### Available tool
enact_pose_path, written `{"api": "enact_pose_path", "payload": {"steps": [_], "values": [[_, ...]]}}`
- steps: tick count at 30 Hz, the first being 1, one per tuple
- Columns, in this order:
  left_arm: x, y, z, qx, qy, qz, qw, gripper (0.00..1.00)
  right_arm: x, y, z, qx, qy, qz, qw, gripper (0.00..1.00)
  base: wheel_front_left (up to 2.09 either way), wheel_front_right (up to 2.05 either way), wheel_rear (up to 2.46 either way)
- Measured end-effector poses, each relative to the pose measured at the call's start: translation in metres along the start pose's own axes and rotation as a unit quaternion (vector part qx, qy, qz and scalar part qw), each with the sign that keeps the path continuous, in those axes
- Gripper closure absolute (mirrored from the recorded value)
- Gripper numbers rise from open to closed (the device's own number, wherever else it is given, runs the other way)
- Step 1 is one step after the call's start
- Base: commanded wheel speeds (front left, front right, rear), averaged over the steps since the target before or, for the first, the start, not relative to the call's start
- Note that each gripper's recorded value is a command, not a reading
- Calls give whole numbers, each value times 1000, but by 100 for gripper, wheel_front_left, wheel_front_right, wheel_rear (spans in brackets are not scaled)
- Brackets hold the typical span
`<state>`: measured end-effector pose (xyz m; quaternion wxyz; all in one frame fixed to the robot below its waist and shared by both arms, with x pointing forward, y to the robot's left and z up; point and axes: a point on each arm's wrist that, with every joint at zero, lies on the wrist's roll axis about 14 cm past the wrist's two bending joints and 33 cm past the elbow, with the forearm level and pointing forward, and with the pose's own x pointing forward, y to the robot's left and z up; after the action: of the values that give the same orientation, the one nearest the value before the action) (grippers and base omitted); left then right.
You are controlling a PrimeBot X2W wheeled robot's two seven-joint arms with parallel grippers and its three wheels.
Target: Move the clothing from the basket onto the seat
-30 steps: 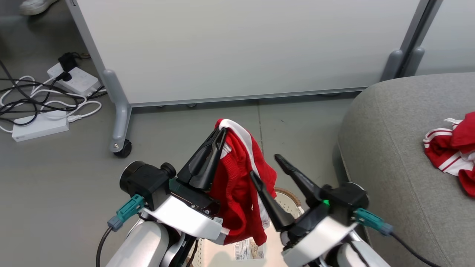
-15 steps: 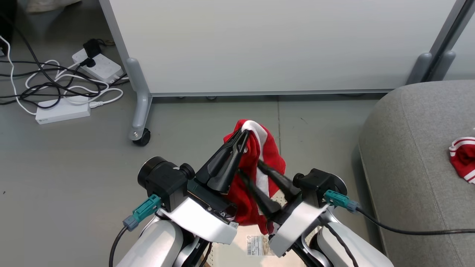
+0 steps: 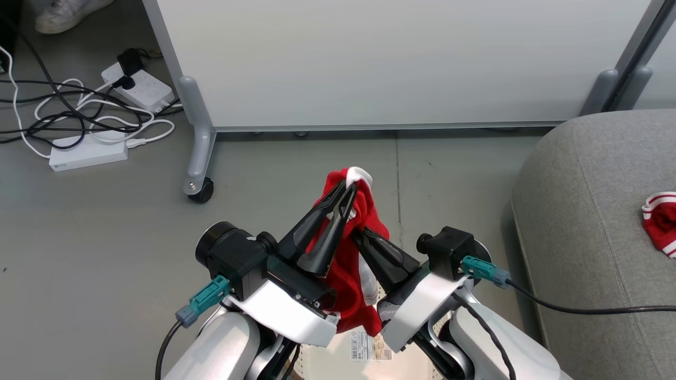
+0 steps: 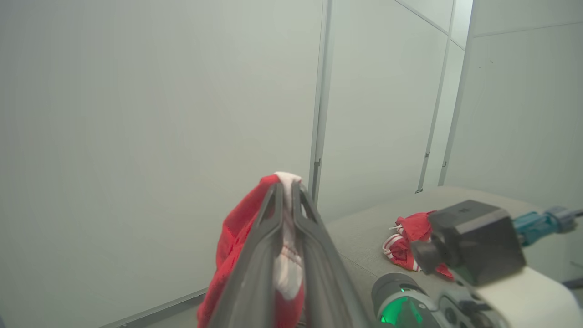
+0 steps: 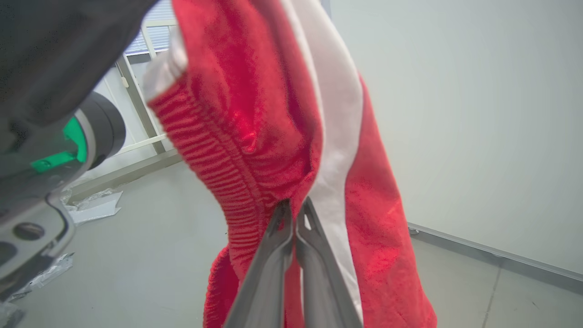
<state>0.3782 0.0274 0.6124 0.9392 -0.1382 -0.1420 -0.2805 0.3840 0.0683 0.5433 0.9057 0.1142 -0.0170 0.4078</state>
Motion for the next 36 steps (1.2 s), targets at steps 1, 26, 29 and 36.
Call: {"api": "enact_pose_path", "payload": {"steps": [1, 26, 29, 36], "values": [[0, 1, -1, 0, 3, 1, 1000, 0, 0, -2, 1, 1, -2, -3, 1000, 100, 0, 0, 0], [-5, -55, -88, 15, 136, -157, 978, 0, -56, -135, 46, -27, -72, -208, 975, 100, 0, 0, 0], [-5, -65, -101, 8, 155, -183, 971, 0, -71, -151, 48, -32, -76, -236, 968, 100, 0, 0, 0], [2, -82, -124, 4, 179, -231, 957, 0, -110, -178, 57, -34, -89, -296, 950, 100, 0, 0, 0]]}}
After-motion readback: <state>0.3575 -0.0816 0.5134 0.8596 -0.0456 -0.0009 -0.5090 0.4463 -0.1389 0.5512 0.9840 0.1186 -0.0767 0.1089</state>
